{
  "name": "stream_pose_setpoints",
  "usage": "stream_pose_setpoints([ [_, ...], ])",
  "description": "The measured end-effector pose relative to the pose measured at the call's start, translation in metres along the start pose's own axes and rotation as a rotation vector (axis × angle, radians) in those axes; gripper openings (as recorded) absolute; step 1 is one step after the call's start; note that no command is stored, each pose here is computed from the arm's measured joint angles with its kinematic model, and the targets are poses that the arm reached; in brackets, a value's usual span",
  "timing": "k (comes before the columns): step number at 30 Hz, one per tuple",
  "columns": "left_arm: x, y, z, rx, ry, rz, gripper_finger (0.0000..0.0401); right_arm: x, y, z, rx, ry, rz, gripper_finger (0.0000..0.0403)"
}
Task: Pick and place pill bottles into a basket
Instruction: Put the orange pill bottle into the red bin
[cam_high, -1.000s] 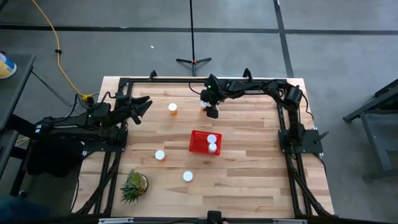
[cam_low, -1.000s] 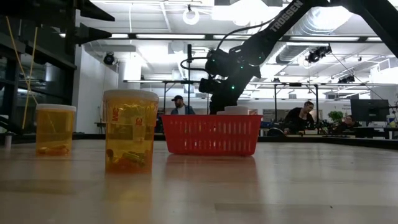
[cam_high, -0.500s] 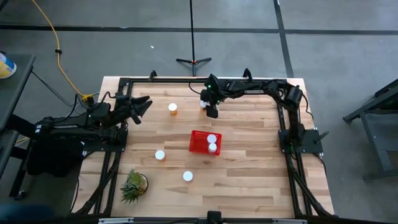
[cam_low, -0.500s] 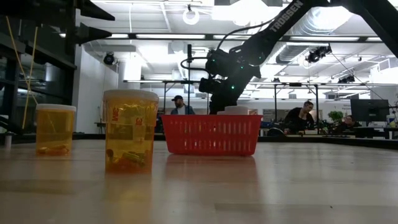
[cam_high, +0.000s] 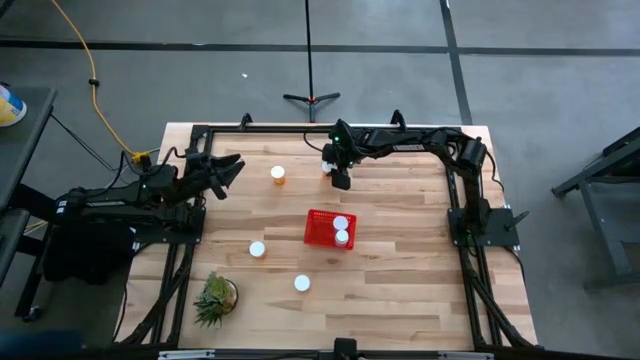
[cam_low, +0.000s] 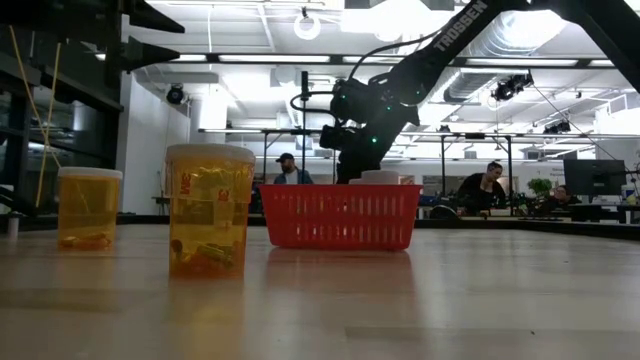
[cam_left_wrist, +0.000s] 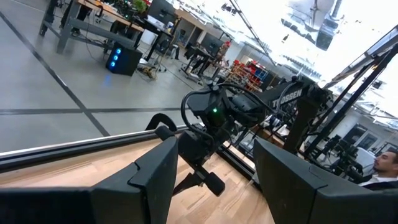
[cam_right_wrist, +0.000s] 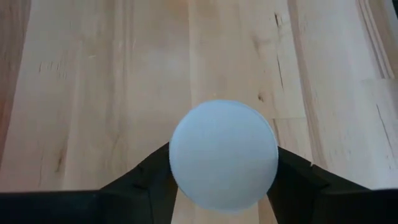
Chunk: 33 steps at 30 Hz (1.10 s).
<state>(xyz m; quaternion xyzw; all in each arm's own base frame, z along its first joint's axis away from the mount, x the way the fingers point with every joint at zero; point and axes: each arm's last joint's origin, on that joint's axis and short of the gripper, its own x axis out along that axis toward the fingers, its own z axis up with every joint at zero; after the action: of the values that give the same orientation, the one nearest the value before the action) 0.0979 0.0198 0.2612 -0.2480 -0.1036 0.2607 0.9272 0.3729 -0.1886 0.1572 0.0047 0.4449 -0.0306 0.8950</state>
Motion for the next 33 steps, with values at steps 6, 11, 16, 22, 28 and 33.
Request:
stream_pose_setpoints([
  [6,0.000,0.000,0.000,0.000,0.000,0.000,0.0246,0.000,0.000,0.000,0.066,-0.004,0.008,0.0192],
  [11,0.000,0.000,0.000,0.000,0.000,0.000,0.0246,0.000,0.001,0.000,0.094,-0.009,0.024,0.0193],
  [16,0.000,0.000,0.000,0.000,0.000,-0.001,0.0246,-0.005,0.002,0.006,0.089,-0.023,0.035,0.0189],
  [22,0.000,0.000,0.000,0.000,0.000,0.000,0.0246,-0.018,0.008,0.029,0.072,-0.026,0.064,0.0191],
  [28,0.000,0.000,0.000,0.001,0.000,0.000,0.0246,-0.026,0.036,0.050,0.017,0.008,0.141,0.0186],
  [33,0.000,0.000,0.000,0.002,0.000,-0.001,0.0246,-0.033,0.058,0.068,-0.014,0.004,0.187,0.0187],
])
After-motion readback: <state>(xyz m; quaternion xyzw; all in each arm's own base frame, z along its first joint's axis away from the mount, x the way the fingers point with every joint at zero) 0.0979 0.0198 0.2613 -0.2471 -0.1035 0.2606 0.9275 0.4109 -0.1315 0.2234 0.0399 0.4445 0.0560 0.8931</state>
